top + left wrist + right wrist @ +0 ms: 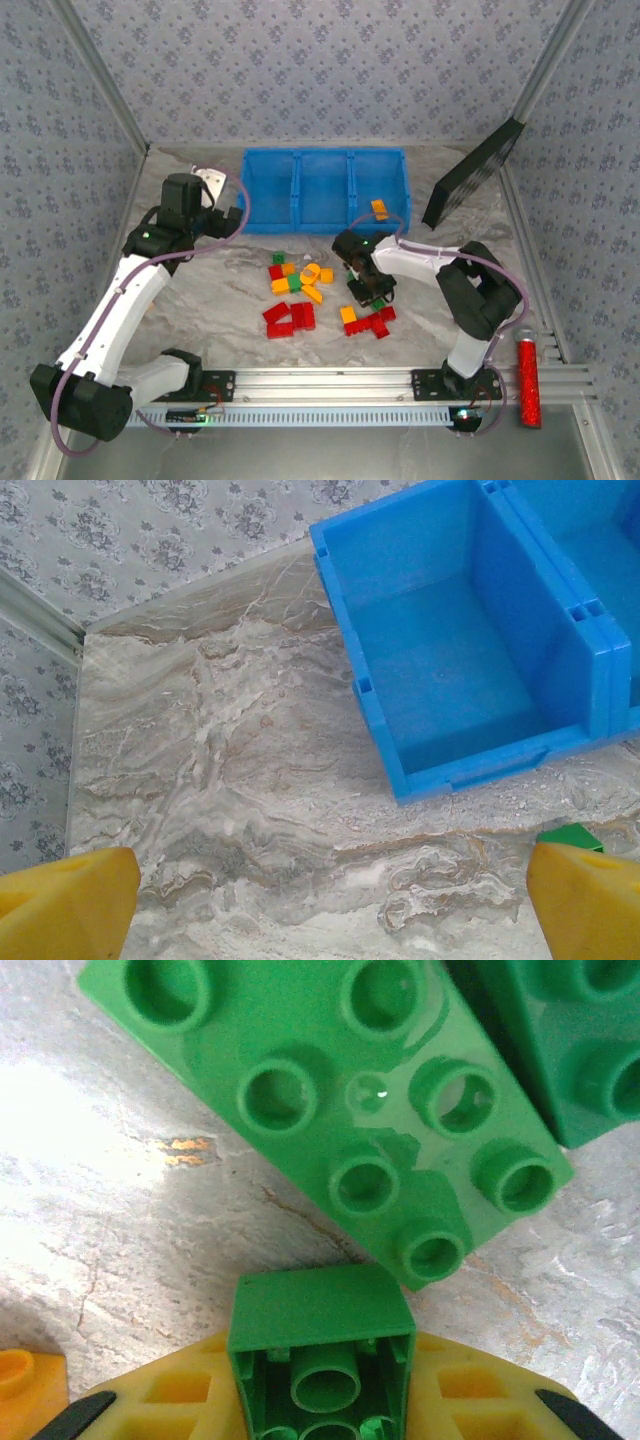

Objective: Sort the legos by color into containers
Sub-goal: Pick up the lego from the center of the table, then place the lego in the container.

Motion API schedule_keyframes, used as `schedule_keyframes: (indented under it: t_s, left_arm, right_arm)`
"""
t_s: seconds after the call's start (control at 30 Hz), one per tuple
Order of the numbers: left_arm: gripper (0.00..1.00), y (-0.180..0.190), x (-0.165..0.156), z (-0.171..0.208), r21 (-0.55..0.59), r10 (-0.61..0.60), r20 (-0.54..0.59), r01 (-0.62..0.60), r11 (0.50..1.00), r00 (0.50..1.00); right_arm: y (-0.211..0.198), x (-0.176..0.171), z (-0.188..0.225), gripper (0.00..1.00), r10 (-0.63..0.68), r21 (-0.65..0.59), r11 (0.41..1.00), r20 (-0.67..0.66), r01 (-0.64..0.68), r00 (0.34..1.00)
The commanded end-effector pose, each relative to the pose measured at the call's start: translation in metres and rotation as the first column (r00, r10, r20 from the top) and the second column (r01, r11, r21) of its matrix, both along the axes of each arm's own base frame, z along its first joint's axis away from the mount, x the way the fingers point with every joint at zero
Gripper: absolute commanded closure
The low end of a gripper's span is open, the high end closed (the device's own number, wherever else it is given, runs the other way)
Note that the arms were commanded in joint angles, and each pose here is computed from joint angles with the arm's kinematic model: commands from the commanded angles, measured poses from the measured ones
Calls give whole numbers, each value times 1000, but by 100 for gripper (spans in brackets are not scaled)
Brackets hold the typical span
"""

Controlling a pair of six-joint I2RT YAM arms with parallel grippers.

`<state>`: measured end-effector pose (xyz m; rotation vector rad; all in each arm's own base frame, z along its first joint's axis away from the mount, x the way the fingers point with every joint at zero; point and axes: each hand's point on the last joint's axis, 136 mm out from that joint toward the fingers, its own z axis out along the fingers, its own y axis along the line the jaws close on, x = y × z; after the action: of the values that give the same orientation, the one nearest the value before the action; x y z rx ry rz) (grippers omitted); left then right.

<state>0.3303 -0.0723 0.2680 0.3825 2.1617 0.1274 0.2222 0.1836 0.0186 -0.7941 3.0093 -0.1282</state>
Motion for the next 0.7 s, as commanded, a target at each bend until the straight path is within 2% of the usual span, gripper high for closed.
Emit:
schedule_keyframes:
  t_s: [0.0,0.13,0.33,0.5,0.67]
  left_arm:
    - [1,0,0,21,-14,5,46,-5,1000,999]
    - [1,2,-4,34,-31,19,70,-17,999,997]
    - [1,3,-10,36,-45,23,69,-20,999,997]
    - [1,5,-25,21,-113,74,-28,-77,991,997]
    - [1,6,-53,-21,-215,153,-178,-190,958,972]
  right_arm:
    - [-5,19,17,70,-59,15,998,50,58,997]
    - [22,62,74,70,-66,140,989,190,39,980]
    - [55,130,128,69,-65,220,975,368,-19,927]
    - [77,186,145,69,-79,249,968,446,-39,892]
    - [103,236,135,69,-99,306,951,448,-49,889]
